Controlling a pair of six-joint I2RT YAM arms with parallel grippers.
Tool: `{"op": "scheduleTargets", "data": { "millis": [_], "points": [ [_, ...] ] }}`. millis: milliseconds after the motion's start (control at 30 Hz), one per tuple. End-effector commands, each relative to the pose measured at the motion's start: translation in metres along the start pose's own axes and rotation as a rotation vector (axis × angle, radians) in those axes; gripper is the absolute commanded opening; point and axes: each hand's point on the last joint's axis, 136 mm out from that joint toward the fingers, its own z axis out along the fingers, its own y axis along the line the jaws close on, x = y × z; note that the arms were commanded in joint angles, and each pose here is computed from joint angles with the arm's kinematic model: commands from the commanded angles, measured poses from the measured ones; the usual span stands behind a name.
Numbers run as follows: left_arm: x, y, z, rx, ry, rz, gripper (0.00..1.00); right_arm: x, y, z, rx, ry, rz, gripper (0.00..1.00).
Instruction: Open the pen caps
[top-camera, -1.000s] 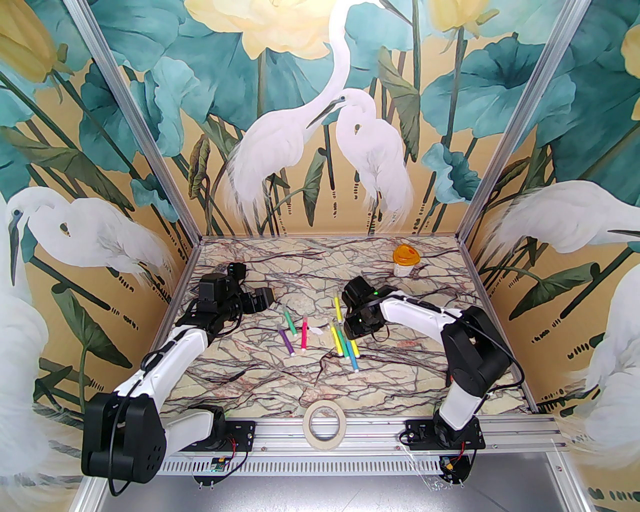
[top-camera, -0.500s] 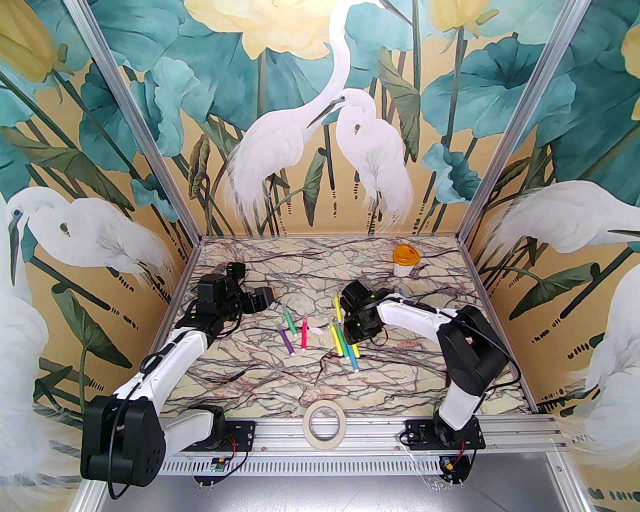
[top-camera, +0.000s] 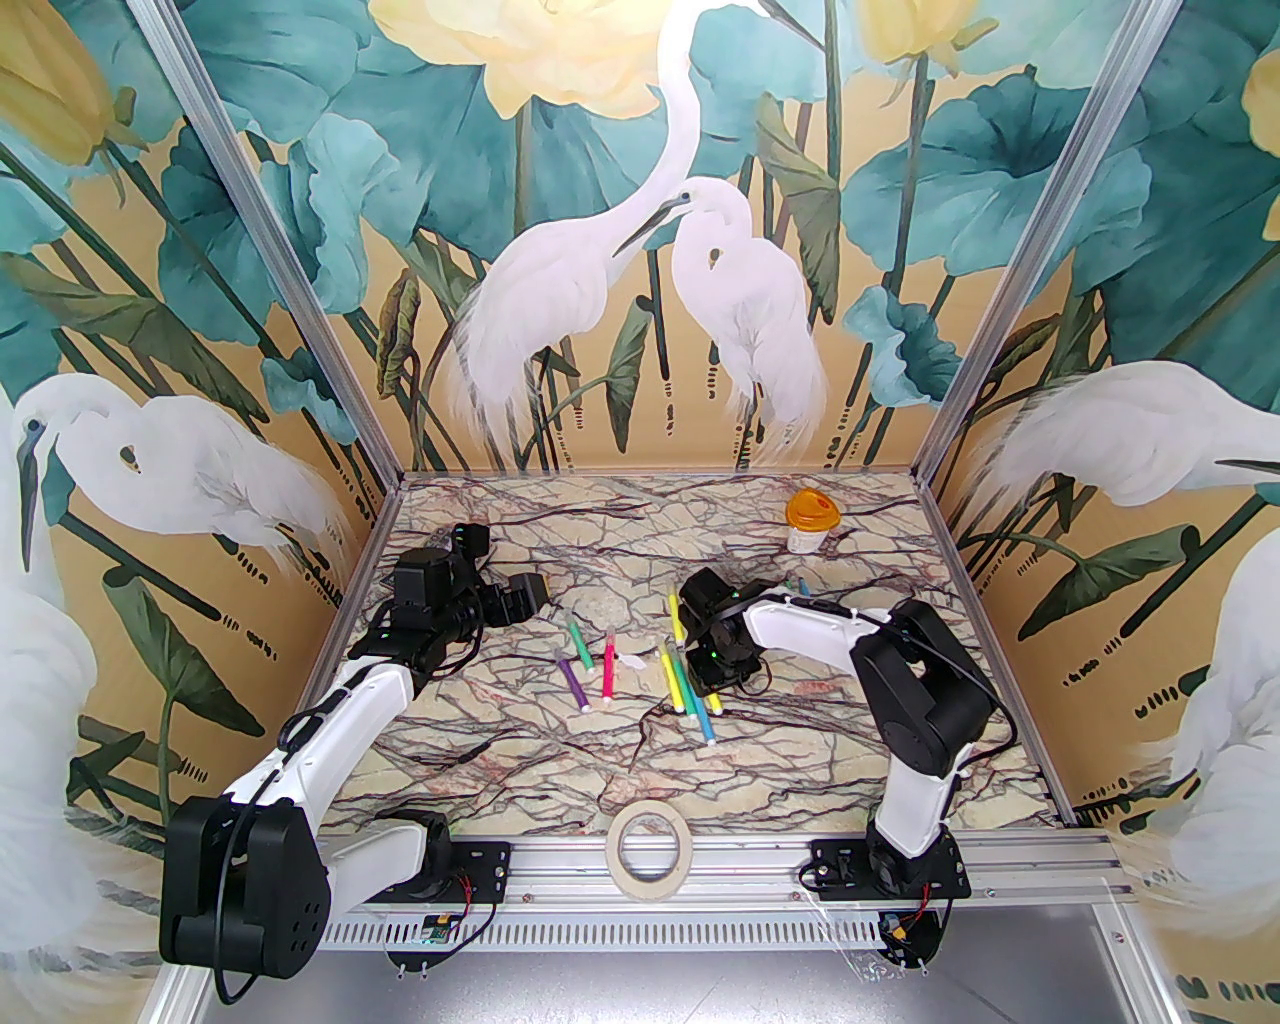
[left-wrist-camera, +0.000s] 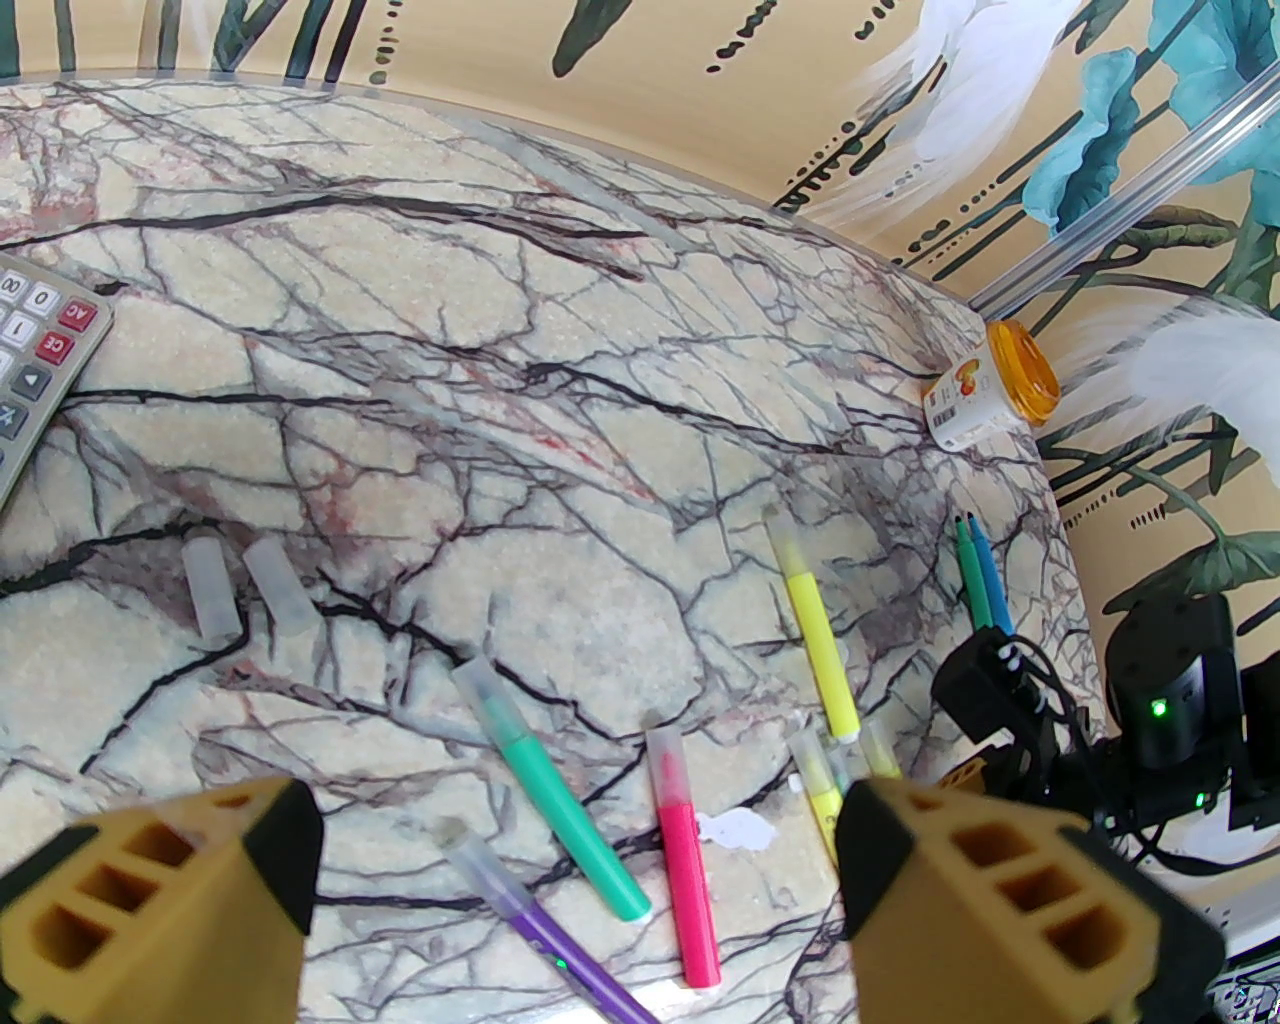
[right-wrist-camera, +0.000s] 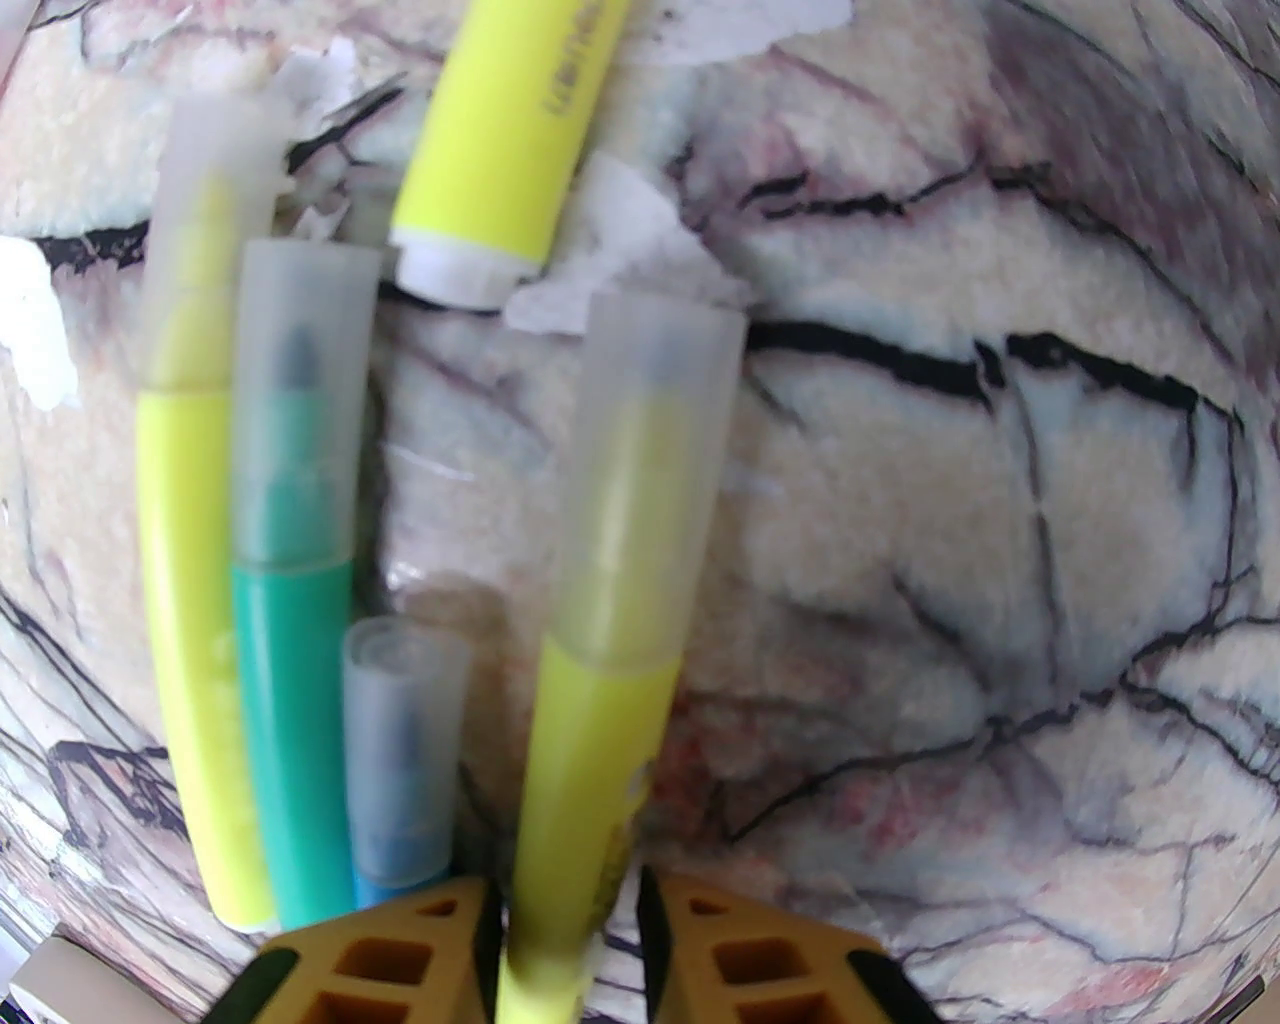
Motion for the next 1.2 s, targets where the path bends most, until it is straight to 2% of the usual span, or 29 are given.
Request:
{"op": "scheduleTargets", "data": {
  "millis": [0,367,533,667,867,1167],
  "points": [
    [-0.007,-0.002,-0.006,0.004,-0.043,0.006,0.90,0.001,-0.004,0.003,0.054,0.027,0.005,0.30],
    [-0.010,-0.003,-0.010,-0.002,-0.062,0.004,0.90,0.002,-0.013,0.016,0.165,0.068,0.003,0.28],
    [-0.013,-0.002,-0.011,-0.004,-0.076,-0.005,0.90,0.002,-0.018,0.022,0.221,0.077,0.012,0.25],
    [-0.013,-0.003,-0.009,0.001,-0.078,-0.010,0.90,0.001,-0.015,0.025,0.207,0.069,0.019,0.21],
    [-0.009,-0.009,-0.004,0.052,-0.051,-0.023,0.90,-0.007,-0.010,0.012,0.165,0.000,0.025,0.14],
    [-0.006,-0.045,0.000,0.286,-0.017,-0.070,0.86,-0.031,-0.004,-0.040,-0.023,-0.210,0.040,0.02]
  ]
}}
